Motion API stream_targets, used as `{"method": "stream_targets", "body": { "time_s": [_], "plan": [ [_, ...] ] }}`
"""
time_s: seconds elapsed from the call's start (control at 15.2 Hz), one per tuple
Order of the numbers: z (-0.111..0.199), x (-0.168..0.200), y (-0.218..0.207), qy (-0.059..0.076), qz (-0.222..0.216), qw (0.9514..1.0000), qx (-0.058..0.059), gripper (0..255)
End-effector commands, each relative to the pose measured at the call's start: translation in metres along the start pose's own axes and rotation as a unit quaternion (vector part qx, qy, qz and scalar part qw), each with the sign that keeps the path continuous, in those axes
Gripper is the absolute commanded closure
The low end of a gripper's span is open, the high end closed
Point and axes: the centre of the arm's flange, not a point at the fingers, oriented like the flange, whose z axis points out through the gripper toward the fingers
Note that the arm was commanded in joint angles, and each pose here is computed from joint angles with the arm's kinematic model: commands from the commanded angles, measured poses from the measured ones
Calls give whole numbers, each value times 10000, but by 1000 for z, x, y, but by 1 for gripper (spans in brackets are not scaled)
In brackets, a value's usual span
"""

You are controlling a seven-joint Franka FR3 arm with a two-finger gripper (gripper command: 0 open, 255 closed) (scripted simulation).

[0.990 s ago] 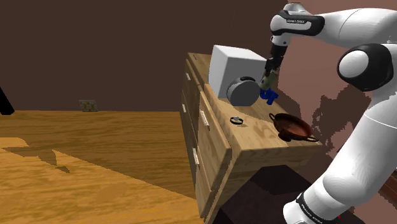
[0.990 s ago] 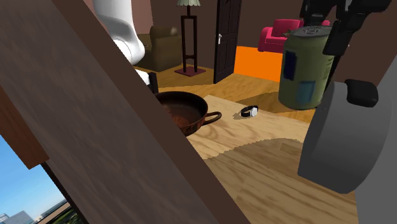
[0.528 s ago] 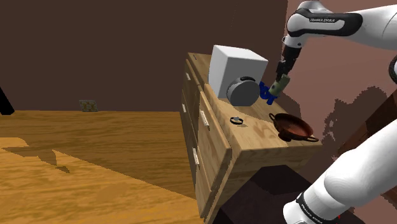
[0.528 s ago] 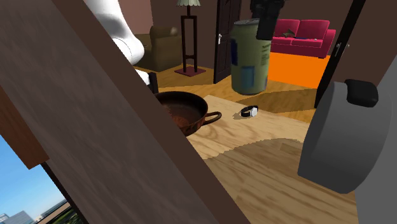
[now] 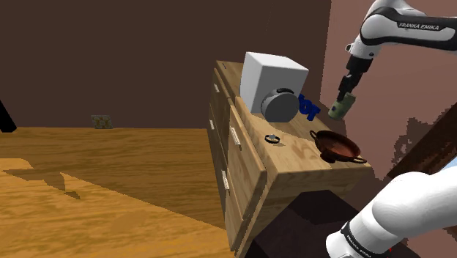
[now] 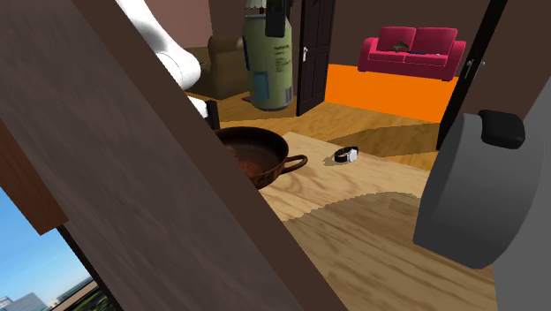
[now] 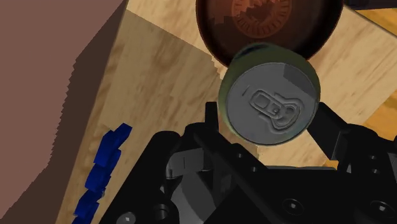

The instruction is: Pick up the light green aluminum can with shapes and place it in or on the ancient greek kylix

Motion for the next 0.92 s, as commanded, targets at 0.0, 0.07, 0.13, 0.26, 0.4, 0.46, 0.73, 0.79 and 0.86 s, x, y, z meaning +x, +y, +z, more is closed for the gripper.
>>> {"method": "stream_targets", "body": {
  "time_s": [0.0, 0.07, 0.13, 0.26, 0.4, 0.46, 0.73, 0.79, 0.86],
  "plan": [
    [-1, -26, -10, -2, -3, 10000, -7, 255],
    [-3, -39, -15, -2, -3, 10000, -7, 255],
    [-4, -51, -19, -2, -3, 10000, -7, 255],
    [-1, -68, -25, -2, -3, 10000, -7, 255],
    [10, -68, -26, -2, -3, 10000, -7, 255],
    [15, -67, -26, -2, -3, 10000, -7, 255],
    [36, -66, -28, -2, -3, 10000, -7, 255],
    [41, -66, -28, -2, -3, 10000, -7, 255],
    [47, -66, -29, -2, -3, 10000, -7, 255]
  ]
}}
